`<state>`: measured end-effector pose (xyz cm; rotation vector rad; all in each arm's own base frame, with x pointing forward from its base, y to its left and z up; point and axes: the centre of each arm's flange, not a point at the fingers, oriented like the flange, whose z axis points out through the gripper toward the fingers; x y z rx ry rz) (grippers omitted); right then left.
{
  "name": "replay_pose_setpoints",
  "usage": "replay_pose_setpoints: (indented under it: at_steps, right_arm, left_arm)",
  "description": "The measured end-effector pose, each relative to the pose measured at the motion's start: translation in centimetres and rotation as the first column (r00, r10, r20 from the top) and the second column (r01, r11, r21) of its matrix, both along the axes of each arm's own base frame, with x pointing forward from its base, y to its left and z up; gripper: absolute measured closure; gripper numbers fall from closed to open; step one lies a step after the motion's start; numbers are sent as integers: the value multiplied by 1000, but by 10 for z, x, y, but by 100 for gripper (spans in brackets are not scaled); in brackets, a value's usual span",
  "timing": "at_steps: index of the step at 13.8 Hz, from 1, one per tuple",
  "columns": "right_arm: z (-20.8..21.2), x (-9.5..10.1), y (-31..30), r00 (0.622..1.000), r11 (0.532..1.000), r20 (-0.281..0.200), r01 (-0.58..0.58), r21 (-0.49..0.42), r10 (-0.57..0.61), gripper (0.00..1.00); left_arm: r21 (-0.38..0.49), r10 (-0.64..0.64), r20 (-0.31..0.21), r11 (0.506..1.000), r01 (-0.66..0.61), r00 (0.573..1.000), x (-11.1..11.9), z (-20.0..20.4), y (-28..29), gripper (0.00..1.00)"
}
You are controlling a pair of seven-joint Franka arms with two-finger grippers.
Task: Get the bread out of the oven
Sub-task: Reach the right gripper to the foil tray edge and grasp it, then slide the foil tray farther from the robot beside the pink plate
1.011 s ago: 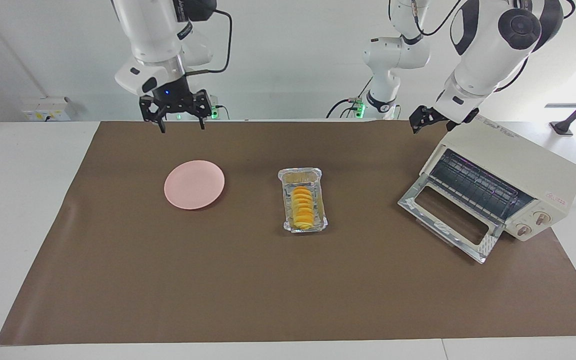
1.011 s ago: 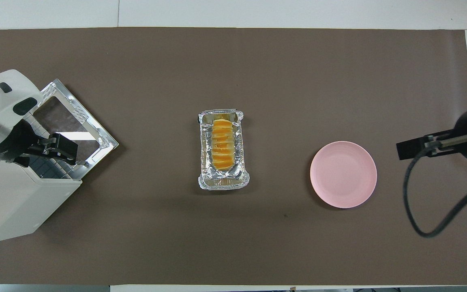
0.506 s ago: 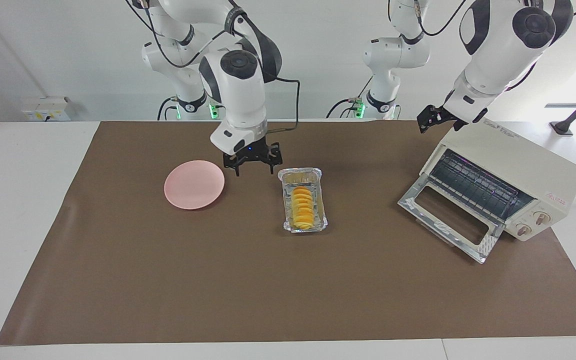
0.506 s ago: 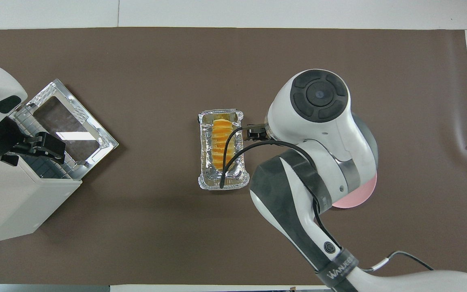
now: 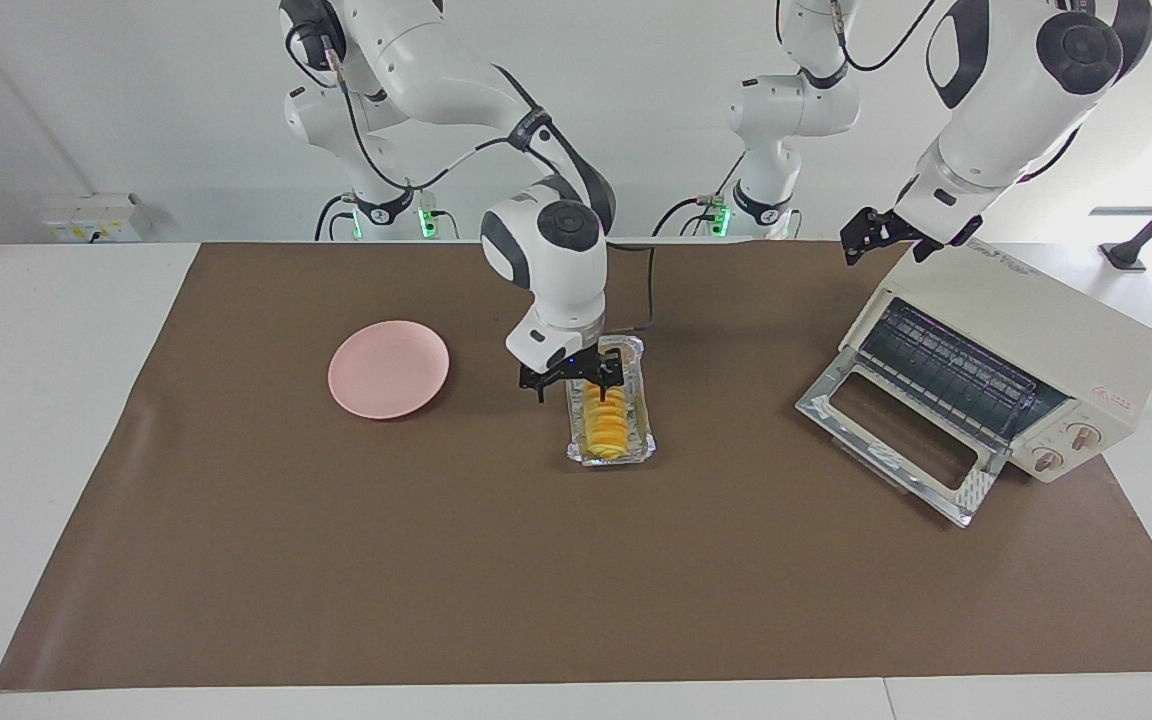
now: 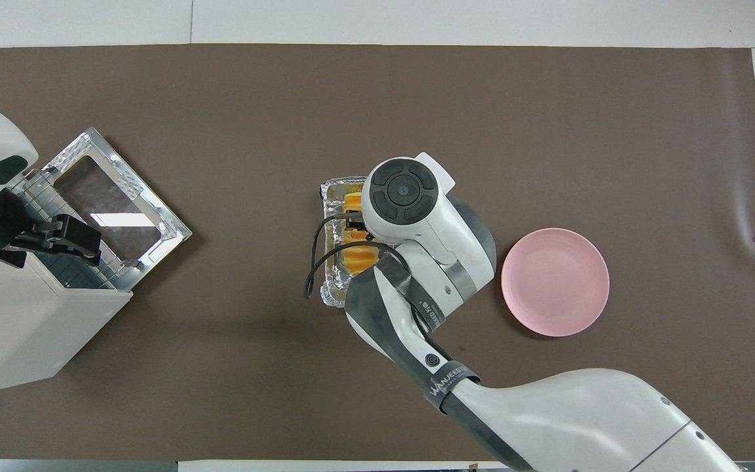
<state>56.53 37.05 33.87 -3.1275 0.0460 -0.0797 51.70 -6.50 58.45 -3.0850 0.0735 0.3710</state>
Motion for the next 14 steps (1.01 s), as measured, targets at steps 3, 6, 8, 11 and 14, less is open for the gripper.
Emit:
replay_pose_setpoints:
  at_steps: [3, 6, 8, 11, 14]
  right_arm:
    - [-12, 15, -18, 1000, 1000, 13, 18, -4, -18, 0]
    - [-11, 18, -20, 999, 1000, 27, 18, 5, -19, 1]
    - [-15, 17, -19, 999, 1000, 34, 15, 11, -15, 1]
    - [-25, 13, -19, 999, 1000, 35, 2, 13, -3, 4]
    - [-31, 10, -20, 999, 1000, 31, -9, 11, 9, 25]
  left_arm:
    - [-1, 7, 16, 1000, -7, 1000, -3, 8, 4, 0]
    - [-2, 7, 25, 1000, -7, 1000, -5, 13, 4, 0]
    - [-2, 7, 26, 1000, -7, 1000, -5, 13, 4, 0]
    - [-2, 7, 26, 1000, -6, 1000, -5, 13, 4, 0]
    - [-2, 7, 26, 1000, -7, 1000, -5, 13, 4, 0]
